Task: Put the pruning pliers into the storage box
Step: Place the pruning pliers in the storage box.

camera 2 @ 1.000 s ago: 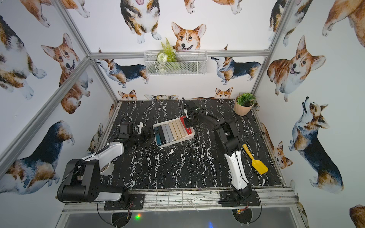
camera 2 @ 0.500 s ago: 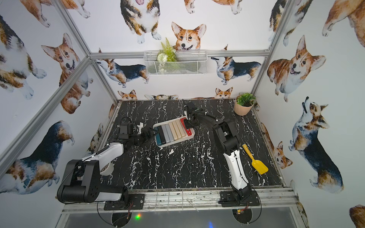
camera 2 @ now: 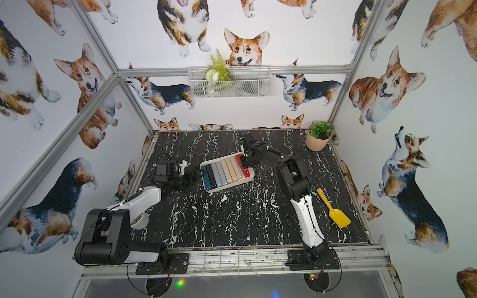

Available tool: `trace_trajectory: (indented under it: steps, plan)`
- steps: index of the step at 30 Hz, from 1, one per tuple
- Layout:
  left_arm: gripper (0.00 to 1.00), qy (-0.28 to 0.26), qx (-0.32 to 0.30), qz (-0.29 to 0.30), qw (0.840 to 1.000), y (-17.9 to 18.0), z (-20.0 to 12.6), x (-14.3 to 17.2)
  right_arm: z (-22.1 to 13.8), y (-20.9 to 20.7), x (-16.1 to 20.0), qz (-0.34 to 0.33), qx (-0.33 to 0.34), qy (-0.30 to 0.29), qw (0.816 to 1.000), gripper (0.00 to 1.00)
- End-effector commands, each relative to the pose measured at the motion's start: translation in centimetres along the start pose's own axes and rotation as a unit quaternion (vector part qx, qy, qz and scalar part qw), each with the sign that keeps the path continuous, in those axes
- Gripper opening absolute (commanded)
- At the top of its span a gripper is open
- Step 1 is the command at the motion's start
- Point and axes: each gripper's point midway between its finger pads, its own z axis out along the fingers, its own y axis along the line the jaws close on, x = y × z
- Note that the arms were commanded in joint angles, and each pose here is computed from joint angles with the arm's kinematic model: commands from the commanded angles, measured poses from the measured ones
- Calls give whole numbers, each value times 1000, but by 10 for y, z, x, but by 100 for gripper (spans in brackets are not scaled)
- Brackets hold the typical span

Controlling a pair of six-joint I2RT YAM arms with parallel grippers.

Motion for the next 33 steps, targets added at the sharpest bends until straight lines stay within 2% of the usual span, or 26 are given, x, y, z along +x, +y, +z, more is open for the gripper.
trace_trajectory:
  steps: [1, 19, 23, 25, 31, 33]
  plan:
    - [100, -2, 10, 9, 1000, -4, -1, -2, 1, 3, 3, -2, -2, 8, 1000, 0]
    - [100, -3, 11, 7, 1000, -4, -1, -1, 6, -1, 12, 2, 10, 19, 1000, 0]
    - [100, -3, 12, 7, 1000, -4, -2, -1, 5, -2, 13, 1, 13, 19, 1000, 11]
    - [100, -3, 13, 7, 1000, -5, -2, -1, 3, -3, 12, 0, 16, 17, 1000, 22]
    - [100, -5, 15, 9, 1000, -7, -4, -2, -5, -5, 11, -1, 22, 8, 1000, 47]
    - [100, -5, 17, 9, 1000, -8, -4, -2, -9, -5, 8, -1, 24, 2, 1000, 51]
